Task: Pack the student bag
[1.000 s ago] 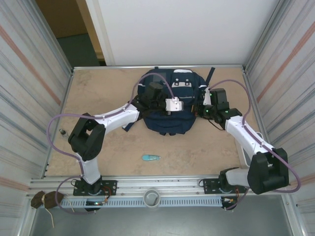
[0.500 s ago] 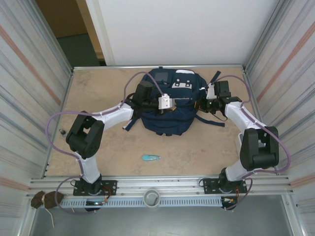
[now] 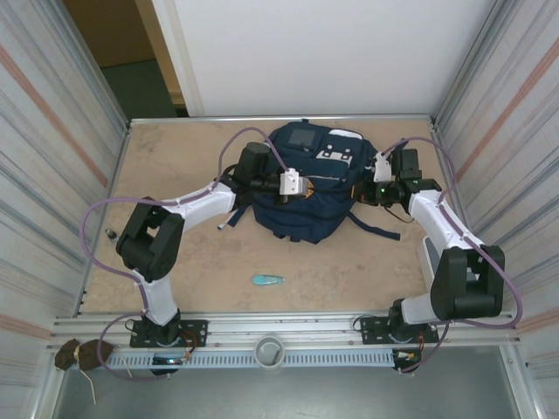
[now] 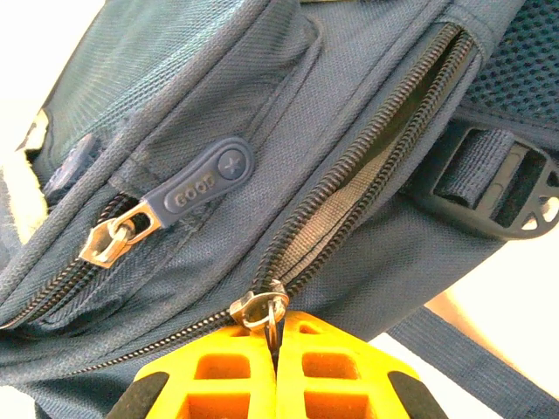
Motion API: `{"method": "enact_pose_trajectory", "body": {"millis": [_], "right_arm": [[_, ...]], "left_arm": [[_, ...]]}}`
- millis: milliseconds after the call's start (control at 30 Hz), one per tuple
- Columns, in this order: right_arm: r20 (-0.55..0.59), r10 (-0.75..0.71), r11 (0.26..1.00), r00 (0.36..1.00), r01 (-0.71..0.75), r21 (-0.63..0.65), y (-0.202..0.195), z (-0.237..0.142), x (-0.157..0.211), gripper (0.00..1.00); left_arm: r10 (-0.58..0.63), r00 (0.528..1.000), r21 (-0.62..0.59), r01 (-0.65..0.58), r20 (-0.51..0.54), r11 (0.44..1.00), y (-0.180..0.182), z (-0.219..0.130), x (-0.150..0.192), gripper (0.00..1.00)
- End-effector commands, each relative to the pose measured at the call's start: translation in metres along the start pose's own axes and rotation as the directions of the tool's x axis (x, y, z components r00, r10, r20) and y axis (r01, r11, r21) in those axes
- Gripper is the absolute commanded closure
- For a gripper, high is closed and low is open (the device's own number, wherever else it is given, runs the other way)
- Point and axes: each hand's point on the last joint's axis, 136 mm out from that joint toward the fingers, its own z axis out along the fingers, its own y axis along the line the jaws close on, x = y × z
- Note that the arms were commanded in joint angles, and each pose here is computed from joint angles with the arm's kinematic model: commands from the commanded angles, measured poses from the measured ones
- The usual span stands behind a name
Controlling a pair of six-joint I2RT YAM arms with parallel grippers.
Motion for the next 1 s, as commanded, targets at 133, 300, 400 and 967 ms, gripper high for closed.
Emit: {"method": "enact_pose_trajectory", "body": {"millis": [133, 300, 400, 967], "right_arm": [[0.076, 0.026, 0.91, 0.997, -0.055, 0.411, -0.067, -0.037, -0.034, 1.0], [0.029, 0.004, 0.858, 1.0, -0.018, 0.514, -0.081, -0.038, -0.038, 0.95], [0.028, 0.004, 0.884, 1.0, -0.017, 0.468, -0.075, -0.034, -0.038, 0.84], [0.156, 0.138, 0.99, 0.978, -0.13, -0.061, -0.016, -0.026, -0.054, 0.54]], "left_arm": [[0.014, 0.996, 0.0, -0.014, 0.082, 1.0, 0.017, -0.028, -0.013, 1.0], [0.016, 0.996, 0.008, -0.017, 0.085, 1.0, 0.014, -0.029, -0.013, 1.0], [0.009, 0.996, 0.014, -0.011, 0.091, 1.0, 0.014, -0.029, -0.013, 1.0], [-0.004, 0.996, 0.029, 0.002, 0.086, 1.0, 0.009, -0.022, -0.01, 1.0]]}}
